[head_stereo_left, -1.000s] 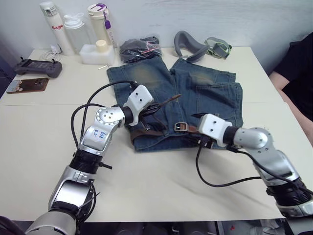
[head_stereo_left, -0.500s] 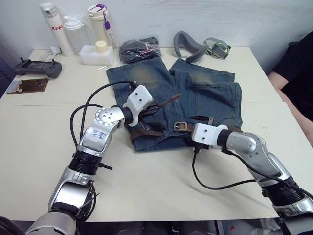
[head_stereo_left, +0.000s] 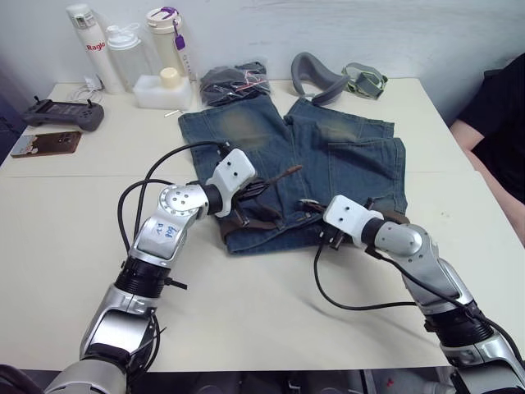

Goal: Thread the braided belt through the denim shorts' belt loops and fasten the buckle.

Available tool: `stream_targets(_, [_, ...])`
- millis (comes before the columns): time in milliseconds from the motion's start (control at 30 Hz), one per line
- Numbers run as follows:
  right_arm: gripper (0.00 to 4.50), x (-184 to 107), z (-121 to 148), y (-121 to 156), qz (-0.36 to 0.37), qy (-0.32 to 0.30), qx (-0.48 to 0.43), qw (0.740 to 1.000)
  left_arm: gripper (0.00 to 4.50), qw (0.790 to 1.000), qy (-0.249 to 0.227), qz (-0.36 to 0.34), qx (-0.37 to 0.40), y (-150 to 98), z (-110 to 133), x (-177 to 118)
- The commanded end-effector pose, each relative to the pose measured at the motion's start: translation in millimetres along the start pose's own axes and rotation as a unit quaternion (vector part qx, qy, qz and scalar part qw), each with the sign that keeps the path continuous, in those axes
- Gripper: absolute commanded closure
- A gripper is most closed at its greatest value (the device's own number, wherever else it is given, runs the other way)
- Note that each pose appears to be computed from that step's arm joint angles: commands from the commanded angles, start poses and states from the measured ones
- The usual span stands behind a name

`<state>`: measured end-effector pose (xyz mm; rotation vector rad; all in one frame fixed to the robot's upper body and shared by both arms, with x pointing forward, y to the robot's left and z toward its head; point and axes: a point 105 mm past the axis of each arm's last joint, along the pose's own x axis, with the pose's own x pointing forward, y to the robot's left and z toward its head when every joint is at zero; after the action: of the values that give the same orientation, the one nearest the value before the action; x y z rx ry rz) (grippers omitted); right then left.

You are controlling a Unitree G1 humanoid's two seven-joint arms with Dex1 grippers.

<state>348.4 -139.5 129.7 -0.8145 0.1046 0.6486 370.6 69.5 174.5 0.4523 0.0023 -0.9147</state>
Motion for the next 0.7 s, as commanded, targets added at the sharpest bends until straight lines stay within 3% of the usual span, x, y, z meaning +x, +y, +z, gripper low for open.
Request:
stream_targets(33, [4.49,-11,10,-29,-0.072,-0.026,0.067,0.995,4.5,1.0,-0.007,-0.005,0.017,-2,8,-5])
stream_targets(300, [4.49,-12,24,-33,-0.102,-0.075,0.243,0.962,4.5,1.0,0.017,-0.02,0.016,-5,-4,-11])
stream_targets(700, [4.49,-8,55,-11,-0.059,-0.101,0.211,0.97,4.5,1.0,0.013,-0.023,0.012,-10,-4,0])
